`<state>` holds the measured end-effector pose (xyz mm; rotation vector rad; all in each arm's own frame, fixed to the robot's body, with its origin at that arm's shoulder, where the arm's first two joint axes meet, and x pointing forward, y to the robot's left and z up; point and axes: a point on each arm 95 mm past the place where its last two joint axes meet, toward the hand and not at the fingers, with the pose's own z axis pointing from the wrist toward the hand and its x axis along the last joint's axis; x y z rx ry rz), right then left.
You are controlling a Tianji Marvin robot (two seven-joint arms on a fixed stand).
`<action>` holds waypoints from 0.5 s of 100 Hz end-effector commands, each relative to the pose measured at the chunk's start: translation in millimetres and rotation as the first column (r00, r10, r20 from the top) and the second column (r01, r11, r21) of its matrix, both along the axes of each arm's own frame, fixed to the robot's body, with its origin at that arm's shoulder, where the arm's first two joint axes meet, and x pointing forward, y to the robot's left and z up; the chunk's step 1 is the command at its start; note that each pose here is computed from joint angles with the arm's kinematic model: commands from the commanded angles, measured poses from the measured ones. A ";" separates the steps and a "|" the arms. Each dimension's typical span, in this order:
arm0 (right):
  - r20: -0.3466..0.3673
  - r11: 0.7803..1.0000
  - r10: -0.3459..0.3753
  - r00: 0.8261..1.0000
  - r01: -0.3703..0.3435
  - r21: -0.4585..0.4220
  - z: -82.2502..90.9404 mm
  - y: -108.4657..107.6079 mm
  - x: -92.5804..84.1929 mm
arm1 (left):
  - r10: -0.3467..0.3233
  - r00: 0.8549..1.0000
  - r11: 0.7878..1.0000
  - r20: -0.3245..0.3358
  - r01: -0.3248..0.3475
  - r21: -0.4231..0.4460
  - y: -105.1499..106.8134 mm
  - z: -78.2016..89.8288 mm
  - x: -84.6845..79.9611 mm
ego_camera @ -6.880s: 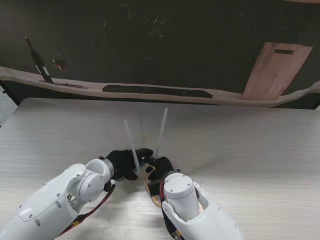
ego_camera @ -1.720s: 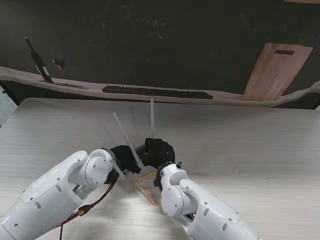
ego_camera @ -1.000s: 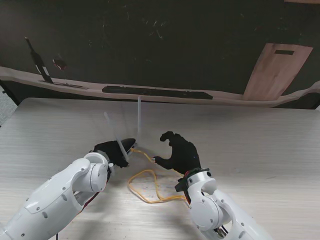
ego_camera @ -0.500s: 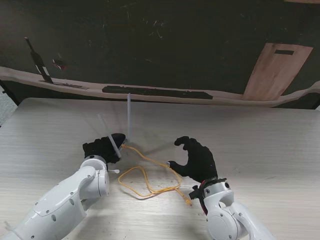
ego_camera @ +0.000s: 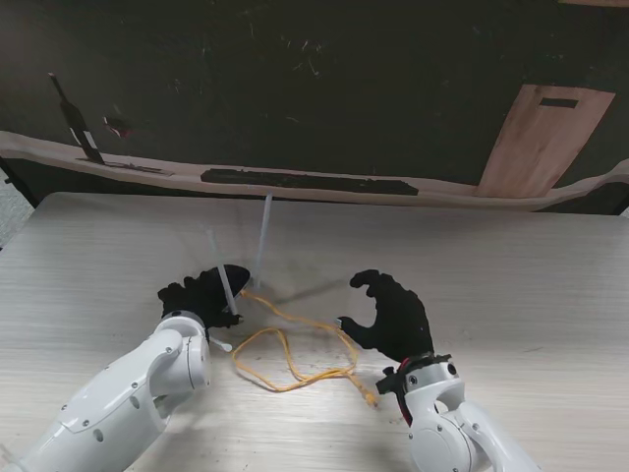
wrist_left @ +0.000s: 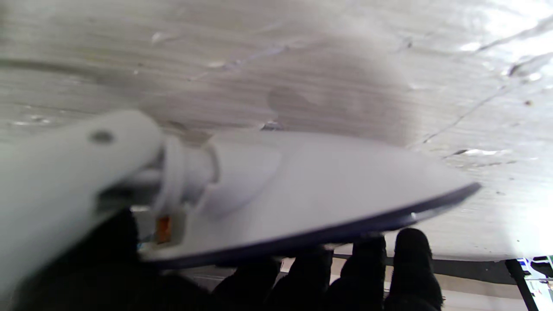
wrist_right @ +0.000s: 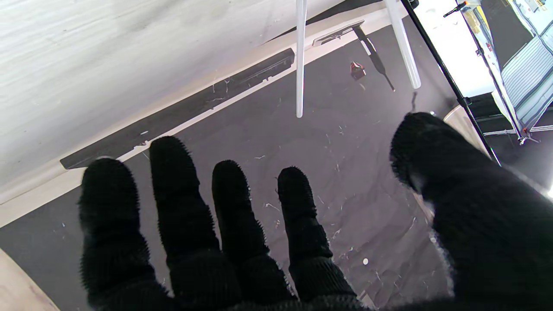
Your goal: Untangle the Ethernet cable and plug it into the router
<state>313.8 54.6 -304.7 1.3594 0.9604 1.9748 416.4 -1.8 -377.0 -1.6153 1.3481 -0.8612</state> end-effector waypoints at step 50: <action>0.021 0.999 -0.022 1.000 0.021 0.033 0.4 -4.4 -3.1 | -0.068 0.998 0.993 0.001 0.068 -0.093 -7.4 15.8 -11.6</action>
